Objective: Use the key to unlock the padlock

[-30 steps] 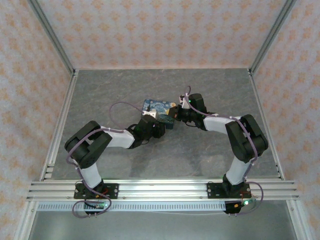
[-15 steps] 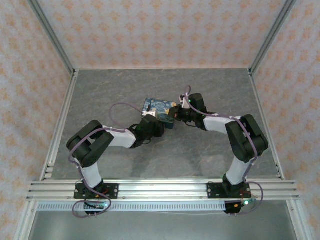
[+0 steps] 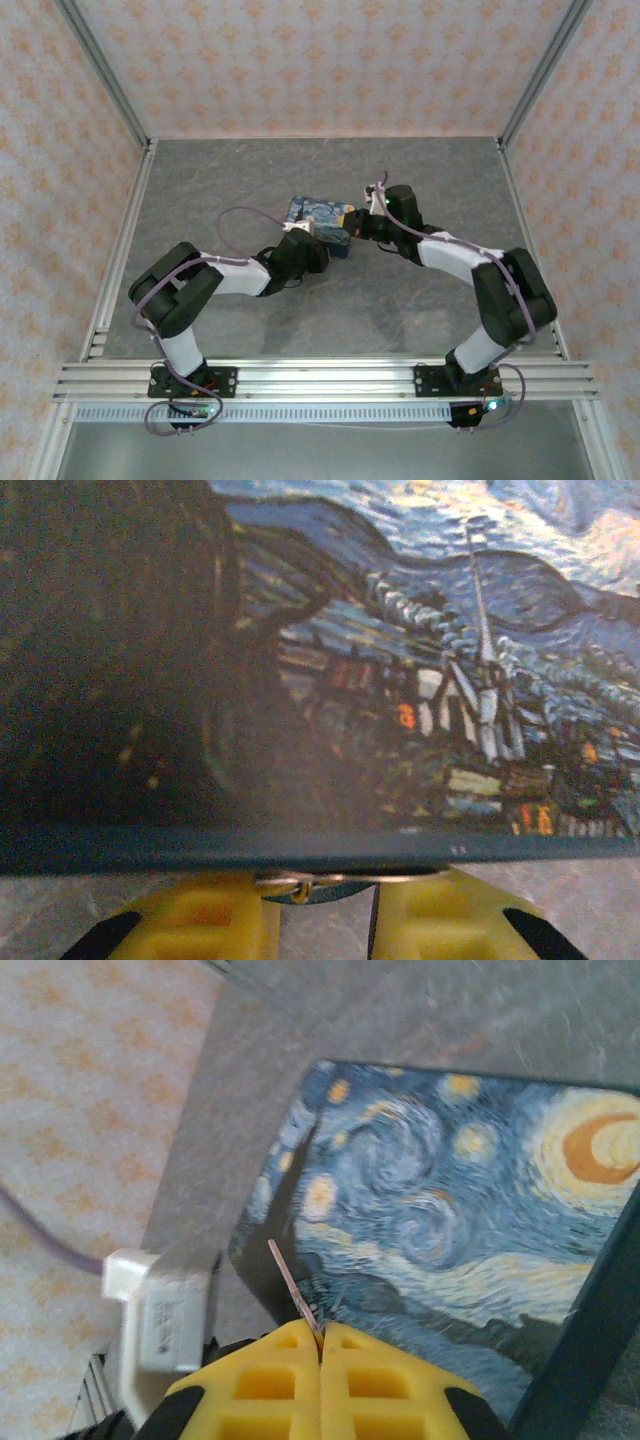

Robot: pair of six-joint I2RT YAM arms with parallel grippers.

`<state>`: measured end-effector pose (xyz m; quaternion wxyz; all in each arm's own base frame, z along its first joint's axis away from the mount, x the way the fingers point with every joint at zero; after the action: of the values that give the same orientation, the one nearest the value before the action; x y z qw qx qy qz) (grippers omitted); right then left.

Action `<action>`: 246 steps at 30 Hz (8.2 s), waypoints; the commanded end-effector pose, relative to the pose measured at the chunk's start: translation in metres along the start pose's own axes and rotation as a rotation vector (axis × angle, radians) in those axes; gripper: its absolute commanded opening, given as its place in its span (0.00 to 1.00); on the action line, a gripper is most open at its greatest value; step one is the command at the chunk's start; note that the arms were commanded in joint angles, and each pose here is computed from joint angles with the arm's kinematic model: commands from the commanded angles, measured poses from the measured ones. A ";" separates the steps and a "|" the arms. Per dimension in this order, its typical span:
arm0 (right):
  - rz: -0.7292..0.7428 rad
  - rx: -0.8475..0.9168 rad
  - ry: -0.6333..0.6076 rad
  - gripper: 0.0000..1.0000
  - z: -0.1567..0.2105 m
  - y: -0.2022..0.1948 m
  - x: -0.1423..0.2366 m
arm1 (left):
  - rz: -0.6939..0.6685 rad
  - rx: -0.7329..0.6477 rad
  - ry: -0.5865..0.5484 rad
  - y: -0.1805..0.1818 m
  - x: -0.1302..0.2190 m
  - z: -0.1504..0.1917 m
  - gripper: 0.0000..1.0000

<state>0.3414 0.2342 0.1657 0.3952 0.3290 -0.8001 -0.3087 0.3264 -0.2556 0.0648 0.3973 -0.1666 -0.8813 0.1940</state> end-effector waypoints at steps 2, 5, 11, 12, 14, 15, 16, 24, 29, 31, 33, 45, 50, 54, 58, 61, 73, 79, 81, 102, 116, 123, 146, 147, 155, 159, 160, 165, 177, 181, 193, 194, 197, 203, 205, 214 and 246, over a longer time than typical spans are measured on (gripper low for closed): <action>0.035 0.150 -0.057 0.00 0.008 0.003 0.025 | 0.084 0.069 -0.008 -0.027 0.019 -0.021 0.25; 0.048 0.184 -0.070 0.00 0.024 -0.002 0.039 | 0.101 0.105 0.017 -0.031 0.025 -0.022 0.25; 0.065 0.265 -0.096 0.00 0.065 -0.010 0.055 | 0.135 0.166 0.075 -0.039 0.032 -0.022 0.25; 0.063 0.273 -0.109 0.00 0.069 -0.009 0.058 | 0.138 0.173 0.081 -0.040 0.033 -0.022 0.25; 0.063 0.289 -0.127 0.00 0.081 -0.012 0.060 | 0.142 0.189 0.087 -0.042 0.035 -0.022 0.26; 0.062 0.296 -0.132 0.00 0.086 -0.013 0.060 | 0.145 0.197 0.085 -0.043 0.036 -0.023 0.26; 0.059 0.305 -0.136 0.00 0.090 -0.013 0.059 | 0.146 0.204 0.086 -0.043 0.037 -0.024 0.25; 0.049 0.311 -0.090 0.00 0.111 -0.022 0.040 | 0.158 0.244 0.098 -0.046 0.041 -0.024 0.25; 0.032 0.303 -0.065 0.00 0.113 -0.024 0.027 | 0.157 0.258 0.092 -0.045 0.044 -0.025 0.25; 0.030 0.303 -0.057 0.00 0.114 -0.026 0.023 | 0.156 0.259 0.088 -0.045 0.046 -0.025 0.25; 0.027 0.303 -0.054 0.00 0.114 -0.027 0.020 | 0.157 0.258 0.088 -0.046 0.046 -0.026 0.25; 0.027 0.333 -0.057 0.00 0.108 -0.028 0.008 | 0.165 0.266 0.089 -0.047 0.046 -0.026 0.25; 0.016 0.348 -0.069 0.00 0.104 -0.025 0.004 | 0.167 0.268 0.091 -0.047 0.046 -0.026 0.25; 0.004 0.359 -0.064 0.00 0.103 -0.022 0.001 | 0.168 0.267 0.089 -0.047 0.046 -0.026 0.25; -0.001 0.361 -0.065 0.00 0.102 -0.022 0.000 | 0.168 0.266 0.091 -0.047 0.047 -0.026 0.25; -0.008 0.361 -0.070 0.00 0.102 -0.022 -0.001 | 0.170 0.264 0.093 -0.048 0.047 -0.026 0.25; -0.018 0.367 -0.088 0.00 0.097 -0.018 -0.003 | 0.165 0.262 0.092 -0.047 0.047 -0.026 0.25; -0.023 0.371 -0.094 0.00 0.096 -0.017 -0.003 | 0.163 0.263 0.095 -0.047 0.047 -0.025 0.25; -0.025 0.372 -0.098 0.00 0.096 -0.017 -0.003 | 0.162 0.261 0.094 -0.047 0.047 -0.025 0.25; 0.008 0.399 -0.096 0.00 0.101 -0.027 0.005 | 0.168 0.292 0.089 -0.049 0.050 -0.028 0.24; -0.003 0.403 -0.107 0.00 0.102 -0.025 0.011 | 0.163 0.295 0.090 -0.049 0.052 -0.029 0.24; -0.016 0.404 -0.121 0.00 0.097 -0.021 0.009 | 0.168 0.292 0.096 -0.050 0.051 -0.028 0.24; -0.056 0.403 -0.134 0.00 0.088 -0.012 0.001 | 0.175 0.294 0.099 -0.050 0.052 -0.027 0.24; -0.057 0.402 -0.135 0.00 0.089 -0.012 0.001 | 0.176 0.294 0.100 -0.050 0.052 -0.026 0.24; -0.058 0.411 -0.159 0.00 0.084 -0.011 0.000 | 0.182 0.295 0.103 -0.051 0.052 -0.027 0.24; -0.060 0.416 -0.165 0.00 0.083 -0.010 0.001 | 0.182 0.296 0.105 -0.052 0.052 -0.026 0.24; -0.060 0.419 -0.166 0.00 0.083 -0.010 0.001 | 0.183 0.297 0.106 -0.052 0.052 -0.026 0.24; -0.060 0.427 -0.159 0.00 0.083 -0.011 -0.002 | 0.192 0.298 0.106 -0.054 0.053 -0.027 0.24; -0.069 0.438 -0.163 0.00 0.081 -0.009 -0.003 | 0.194 0.296 0.106 -0.055 0.055 -0.028 0.24; -0.089 0.424 -0.179 0.00 0.079 -0.007 -0.003 | 0.196 0.297 0.108 -0.055 0.054 -0.027 0.24; -0.143 0.391 -0.166 0.00 0.082 -0.004 0.001 | 0.182 0.297 0.091 -0.051 0.052 -0.027 0.24; -0.146 0.392 -0.160 0.00 0.082 -0.003 0.000 | 0.182 0.297 0.090 -0.051 0.051 -0.028 0.24; -0.127 0.391 -0.152 0.00 0.083 -0.007 -0.001 | 0.176 0.295 0.084 -0.050 0.051 -0.028 0.25; -0.087 0.388 -0.150 0.00 0.085 -0.014 0.001 | 0.133 0.269 0.060 -0.042 0.060 -0.031 0.33; -0.072 0.383 -0.157 0.00 0.082 -0.016 0.004 | 0.113 0.261 0.045 -0.038 0.065 -0.034 0.37; -0.066 0.361 -0.180 0.00 0.044 -0.003 0.021 | 0.016 0.177 -0.022 -0.014 0.091 -0.046 0.57; 0.001 0.062 0.113 0.00 0.076 -0.052 -0.052 | -0.063 -0.024 -0.068 0.013 0.107 -0.042 0.75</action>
<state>0.3554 0.2590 0.1172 0.3244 0.3838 -0.8262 -0.2548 0.2927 -0.1910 0.1456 0.3888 -0.1274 -0.8940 0.1824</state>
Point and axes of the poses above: each hand's point on the last joint's axis, 136 mm out from that joint toward the fingers, its own x axis back along the fingers, its own y axis along the line the jaws close on, z = x × y, the point moved 3 cm from there along x, back along the fingers, and after that the axes turned 4 degrees about -x, right-handed, at the moved point
